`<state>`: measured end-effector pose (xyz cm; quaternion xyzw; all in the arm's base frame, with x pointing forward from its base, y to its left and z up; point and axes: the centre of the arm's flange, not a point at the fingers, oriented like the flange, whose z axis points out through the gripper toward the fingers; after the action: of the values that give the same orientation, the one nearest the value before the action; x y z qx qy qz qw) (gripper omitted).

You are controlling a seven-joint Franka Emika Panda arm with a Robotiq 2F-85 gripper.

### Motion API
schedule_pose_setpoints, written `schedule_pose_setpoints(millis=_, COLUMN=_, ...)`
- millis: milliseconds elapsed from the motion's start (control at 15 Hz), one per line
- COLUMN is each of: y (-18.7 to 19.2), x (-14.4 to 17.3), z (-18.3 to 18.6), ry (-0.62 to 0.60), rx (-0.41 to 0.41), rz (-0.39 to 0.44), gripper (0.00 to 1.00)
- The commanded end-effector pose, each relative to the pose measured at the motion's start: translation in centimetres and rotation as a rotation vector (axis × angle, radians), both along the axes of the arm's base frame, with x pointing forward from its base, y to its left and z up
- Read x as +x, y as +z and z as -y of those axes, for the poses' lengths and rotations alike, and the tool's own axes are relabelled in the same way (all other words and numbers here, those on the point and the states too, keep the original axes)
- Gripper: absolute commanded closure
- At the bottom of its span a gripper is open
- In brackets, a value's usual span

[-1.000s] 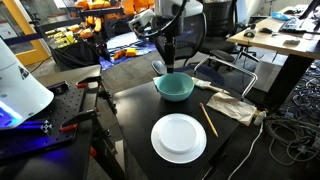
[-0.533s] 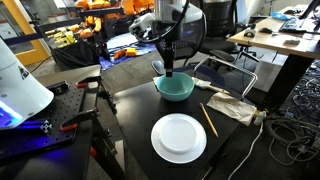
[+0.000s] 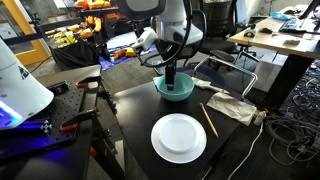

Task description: Move the bowl forward

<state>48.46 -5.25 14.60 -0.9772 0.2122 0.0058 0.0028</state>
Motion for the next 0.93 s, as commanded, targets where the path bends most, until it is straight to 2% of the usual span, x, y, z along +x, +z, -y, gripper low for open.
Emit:
schedule_pose_setpoints(millis=0, y=-2.4, x=0.9, z=0.7, ry=0.007, rx=0.041, rz=0.019, gripper=0.00)
schedule_pose_setpoints(millis=267, y=-4.2, x=1.0, z=1.0, ry=0.003, rx=0.076, rz=-0.002, gripper=0.00)
schedule_pose_setpoints(millis=867, y=-7.1, x=1.4, z=1.4, ry=-0.013, rx=0.102, rz=-0.041, gripper=0.00)
